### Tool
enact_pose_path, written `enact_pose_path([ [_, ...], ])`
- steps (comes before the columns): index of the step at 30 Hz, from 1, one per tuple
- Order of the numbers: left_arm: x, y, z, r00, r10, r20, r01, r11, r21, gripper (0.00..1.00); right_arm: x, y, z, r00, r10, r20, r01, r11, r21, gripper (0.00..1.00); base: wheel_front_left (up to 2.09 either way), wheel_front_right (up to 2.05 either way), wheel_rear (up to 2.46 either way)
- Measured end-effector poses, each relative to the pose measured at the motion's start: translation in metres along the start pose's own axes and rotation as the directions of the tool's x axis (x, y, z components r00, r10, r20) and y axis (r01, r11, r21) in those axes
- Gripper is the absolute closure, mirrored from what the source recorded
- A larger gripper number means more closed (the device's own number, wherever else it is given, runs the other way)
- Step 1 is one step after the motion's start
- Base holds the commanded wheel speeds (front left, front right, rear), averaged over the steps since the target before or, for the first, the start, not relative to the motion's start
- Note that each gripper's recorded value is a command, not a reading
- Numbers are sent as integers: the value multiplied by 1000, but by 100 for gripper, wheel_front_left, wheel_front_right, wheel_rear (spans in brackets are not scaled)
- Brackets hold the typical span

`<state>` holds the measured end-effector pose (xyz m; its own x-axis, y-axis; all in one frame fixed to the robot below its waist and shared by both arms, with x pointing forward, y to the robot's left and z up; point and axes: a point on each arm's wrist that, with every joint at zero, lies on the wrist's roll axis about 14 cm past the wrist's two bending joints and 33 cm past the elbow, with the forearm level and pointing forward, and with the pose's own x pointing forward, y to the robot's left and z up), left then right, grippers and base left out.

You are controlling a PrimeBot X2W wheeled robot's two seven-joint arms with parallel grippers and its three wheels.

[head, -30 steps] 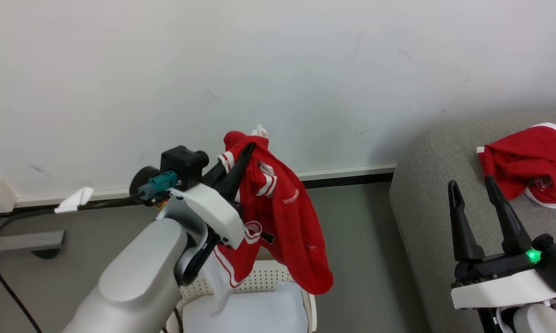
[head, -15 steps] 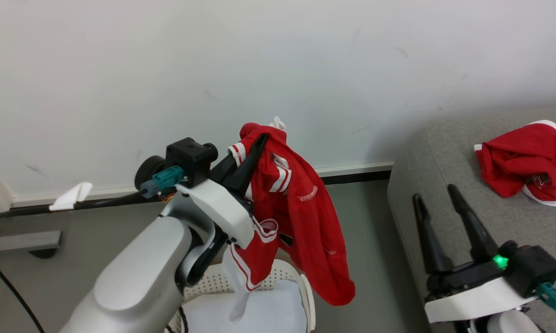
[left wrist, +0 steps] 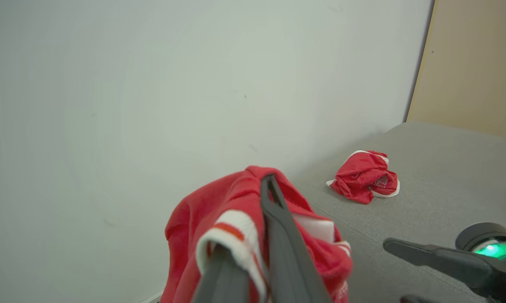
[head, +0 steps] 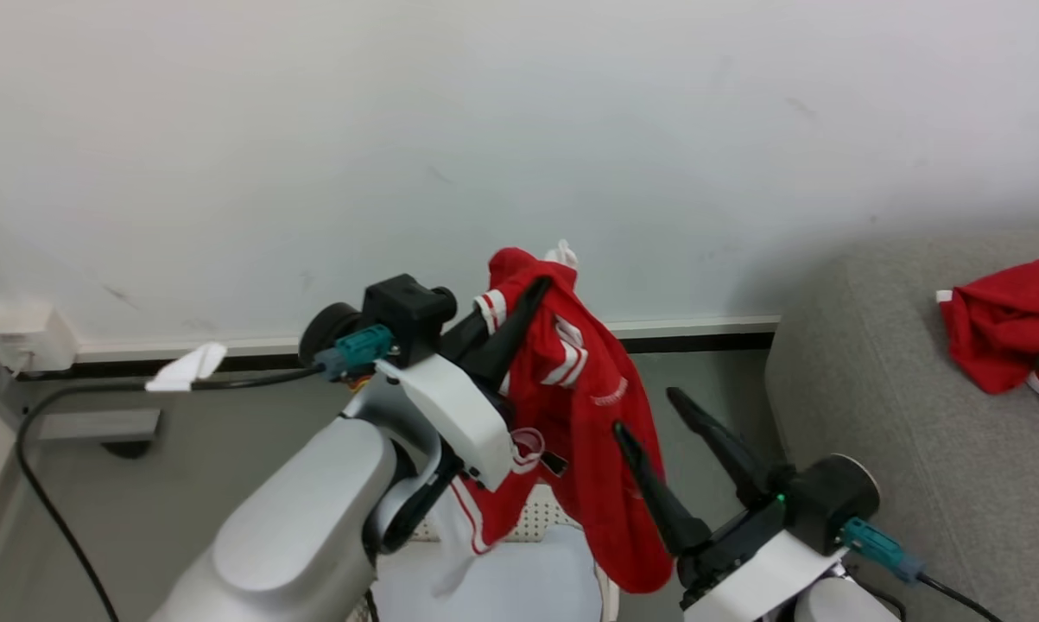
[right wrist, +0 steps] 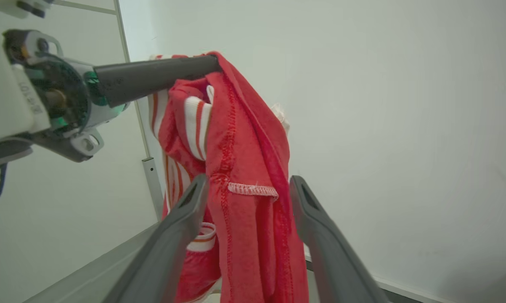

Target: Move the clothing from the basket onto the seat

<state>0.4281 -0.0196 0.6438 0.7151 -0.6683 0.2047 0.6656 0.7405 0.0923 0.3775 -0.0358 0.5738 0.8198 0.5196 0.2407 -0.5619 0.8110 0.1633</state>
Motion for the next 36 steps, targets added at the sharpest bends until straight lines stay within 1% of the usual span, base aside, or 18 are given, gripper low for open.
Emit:
enact_pose_path([
  [1,0,0,0,1000,0,0,0,1000,0,100,0,0,0,1000,0,0,0,1000,0,0,0,0,0],
  [4,-5,-7,1,1000,-15,-3,15,1000,-5,100,9,16,-23,995,60,-78,-59,998,7,0,0,0,0],
  [5,-5,-7,1,1000,-15,-3,15,1000,-5,100,9,16,-23,995,60,-78,-59,998,7,0,0,0,0],
  [9,-13,-13,0,1000,-23,-13,23,1000,-7,100,18,21,-41,986,84,-144,-83,996,16,0,0,0,0],
  [14,-23,-27,2,998,-53,-18,53,999,-10,100,27,26,-57,972,108,-207,-109,994,5,0,0,0,0],
  [17,-29,-32,3,998,-60,-26,60,998,-11,100,31,36,-67,960,141,-242,-144,990,5,0,0,0,0],
  [23,-41,-42,2,997,-71,-42,70,997,-26,100,43,54,-70,945,195,-262,-203,979,-5,0,0,0,0],
  [29,-49,-38,3,997,-51,-50,50,998,-25,100,49,64,-71,938,218,-269,-226,974,1,0,0,0,0],
  [30,-50,-36,2,998,-44,-51,43,999,-24,100,49,65,-72,937,222,-271,-229,973,3,15,0,0,0],
  [31,-50,-34,2,998,-38,-53,37,999,-24,100,48,67,-73,935,225,-273,-231,973,8,55,0,0,0],
  [32,-51,-32,1,998,-35,-55,33,999,-23,100,48,67,-74,934,227,-275,-233,972,10,80,0,0,0],
  [33,-51,-31,0,998,-32,-58,31,999,-22,100,48,68,-74,934,227,-275,-233,972,12,100,0,0,0],
  [36,-50,-27,-2,998,-24,-64,23,999,-22,100,47,65,-73,937,220,-270,-224,974,18,100,0,0,0],
])
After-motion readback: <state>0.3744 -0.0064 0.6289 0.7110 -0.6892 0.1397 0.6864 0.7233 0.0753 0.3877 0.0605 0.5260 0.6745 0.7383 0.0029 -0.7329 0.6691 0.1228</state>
